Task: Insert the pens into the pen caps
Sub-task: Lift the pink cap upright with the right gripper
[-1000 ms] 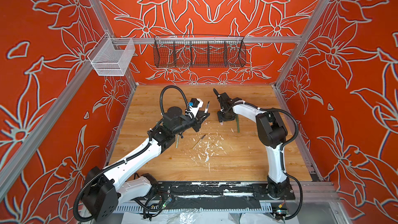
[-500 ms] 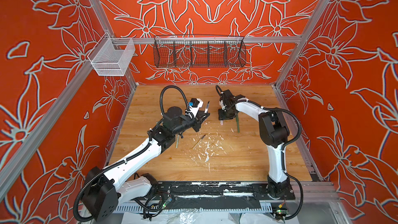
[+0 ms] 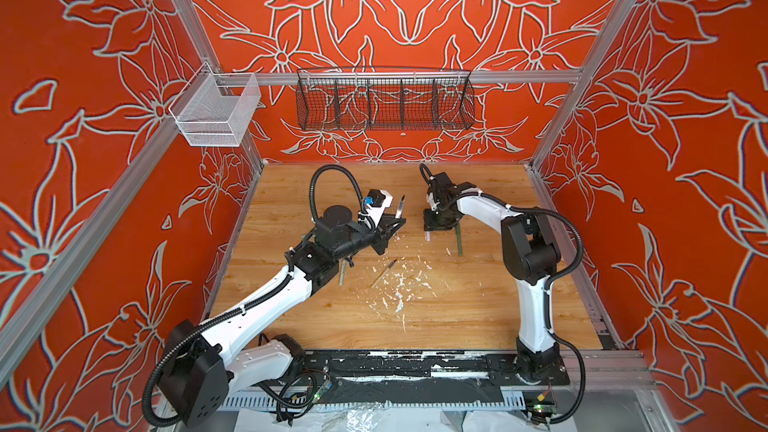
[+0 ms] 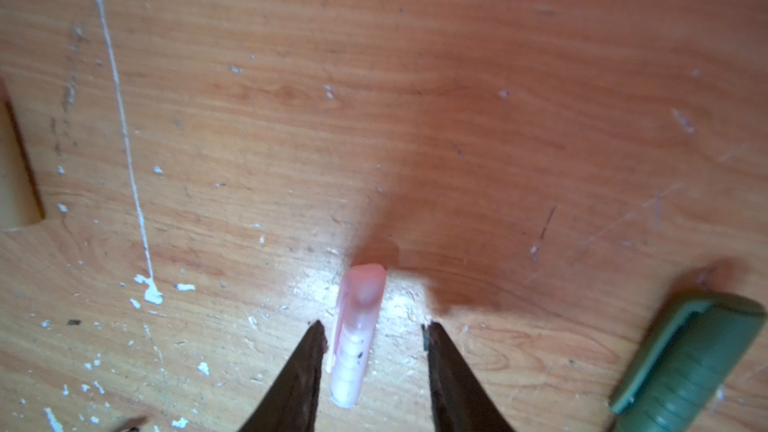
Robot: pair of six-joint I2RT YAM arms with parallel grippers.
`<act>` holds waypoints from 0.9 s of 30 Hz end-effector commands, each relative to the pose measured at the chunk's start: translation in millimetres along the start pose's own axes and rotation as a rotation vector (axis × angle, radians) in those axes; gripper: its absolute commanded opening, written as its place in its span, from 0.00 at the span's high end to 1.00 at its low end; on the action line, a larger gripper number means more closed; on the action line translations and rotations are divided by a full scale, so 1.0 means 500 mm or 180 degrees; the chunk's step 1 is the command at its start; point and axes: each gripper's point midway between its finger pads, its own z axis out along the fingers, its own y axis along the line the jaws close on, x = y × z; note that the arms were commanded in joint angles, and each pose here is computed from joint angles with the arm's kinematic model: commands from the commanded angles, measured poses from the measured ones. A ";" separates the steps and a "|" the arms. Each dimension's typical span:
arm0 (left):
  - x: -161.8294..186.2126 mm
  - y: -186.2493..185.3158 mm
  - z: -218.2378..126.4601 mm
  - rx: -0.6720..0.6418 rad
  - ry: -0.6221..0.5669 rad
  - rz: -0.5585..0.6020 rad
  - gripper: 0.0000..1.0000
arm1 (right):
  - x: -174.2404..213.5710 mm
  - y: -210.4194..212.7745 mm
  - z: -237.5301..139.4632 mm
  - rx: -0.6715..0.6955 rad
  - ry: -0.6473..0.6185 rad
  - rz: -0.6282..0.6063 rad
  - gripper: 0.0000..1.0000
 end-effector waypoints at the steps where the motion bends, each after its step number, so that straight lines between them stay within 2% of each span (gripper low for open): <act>1: -0.018 -0.016 0.005 0.0108 -0.0072 0.0041 1.00 | 0.006 -0.004 -0.030 -0.0051 -0.0050 0.0067 0.57; 27: -0.013 -0.022 0.007 0.0123 -0.0035 0.0081 1.00 | -0.003 0.001 0.005 -0.0144 0.0015 0.0249 0.69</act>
